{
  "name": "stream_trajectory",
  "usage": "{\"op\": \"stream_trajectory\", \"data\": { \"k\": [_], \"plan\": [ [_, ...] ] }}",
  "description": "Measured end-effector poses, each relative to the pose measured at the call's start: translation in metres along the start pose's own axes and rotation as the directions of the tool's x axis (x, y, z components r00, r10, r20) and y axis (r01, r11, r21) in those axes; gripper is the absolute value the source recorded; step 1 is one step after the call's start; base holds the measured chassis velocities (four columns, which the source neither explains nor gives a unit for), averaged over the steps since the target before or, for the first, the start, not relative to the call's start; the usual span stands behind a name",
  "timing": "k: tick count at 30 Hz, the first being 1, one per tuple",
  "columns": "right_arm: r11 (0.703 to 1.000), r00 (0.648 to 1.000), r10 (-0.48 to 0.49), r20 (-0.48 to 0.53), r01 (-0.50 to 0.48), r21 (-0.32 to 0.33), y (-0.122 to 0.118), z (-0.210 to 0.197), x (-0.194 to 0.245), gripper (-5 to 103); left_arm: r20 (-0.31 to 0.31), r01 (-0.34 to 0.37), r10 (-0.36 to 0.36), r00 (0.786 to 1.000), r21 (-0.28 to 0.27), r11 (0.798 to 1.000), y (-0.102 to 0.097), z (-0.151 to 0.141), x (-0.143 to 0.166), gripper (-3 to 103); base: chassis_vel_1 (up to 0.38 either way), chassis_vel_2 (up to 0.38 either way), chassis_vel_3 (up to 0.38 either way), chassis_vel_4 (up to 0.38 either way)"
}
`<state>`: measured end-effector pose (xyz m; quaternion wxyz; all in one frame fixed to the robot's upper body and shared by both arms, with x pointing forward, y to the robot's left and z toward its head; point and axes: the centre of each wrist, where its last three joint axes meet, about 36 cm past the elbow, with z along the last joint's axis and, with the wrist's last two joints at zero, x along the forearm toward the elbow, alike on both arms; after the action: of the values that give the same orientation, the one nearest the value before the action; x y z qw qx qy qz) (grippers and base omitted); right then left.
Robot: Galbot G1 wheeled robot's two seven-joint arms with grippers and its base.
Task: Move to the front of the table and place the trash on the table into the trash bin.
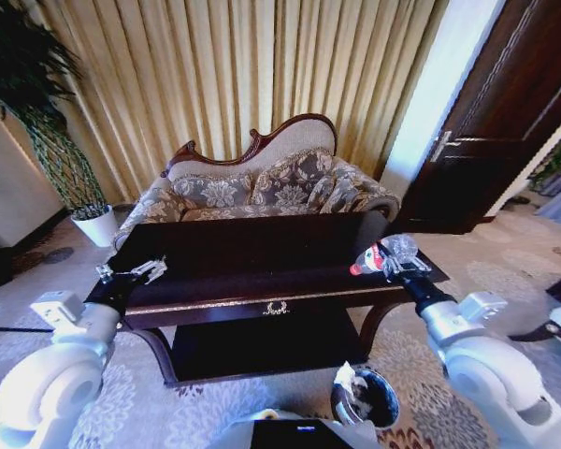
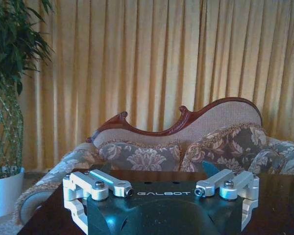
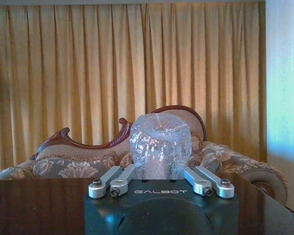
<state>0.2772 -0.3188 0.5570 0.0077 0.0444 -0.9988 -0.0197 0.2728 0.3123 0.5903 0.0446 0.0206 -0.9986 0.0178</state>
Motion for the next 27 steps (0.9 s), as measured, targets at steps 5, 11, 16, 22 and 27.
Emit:
{"op": "stream_trajectory", "data": {
  "k": [5,11,16,22,27],
  "plan": [
    [1.000,1.000,0.013,0.011,-0.013,-0.003,0.001,0.004,0.001,21,0.023,0.003,-0.003,1.000,-0.009,1.000,0.001,-0.001,-0.001,100,0.167,-0.173,-0.172,0.171],
    [0.999,0.999,0.034,-0.003,-0.034,-0.004,-0.001,0.015,-0.001,21,0.041,0.002,-0.001,0.999,-0.018,1.000,0.000,-0.003,-0.002,100,0.075,-0.096,-0.074,0.094],
    [0.997,0.997,0.073,-0.037,-0.073,0.002,-0.010,0.030,-0.003,21,0.030,0.011,-0.011,0.999,-0.008,1.000,-0.001,0.002,0.000,100,0.000,0.000,0.000,0.000],
    [0.994,0.991,0.107,-0.077,-0.106,0.021,-0.021,0.042,0.001,21,0.030,0.015,-0.014,0.999,-0.004,1.000,-0.001,0.004,0.000,100,0.000,0.000,0.000,0.000],
    [0.988,0.978,0.152,-0.145,-0.145,0.060,-0.037,0.074,0.000,21,0.032,0.019,-0.020,0.999,0.001,1.000,-0.001,0.005,0.001,100,0.000,0.000,0.000,0.000]
  ]
}}
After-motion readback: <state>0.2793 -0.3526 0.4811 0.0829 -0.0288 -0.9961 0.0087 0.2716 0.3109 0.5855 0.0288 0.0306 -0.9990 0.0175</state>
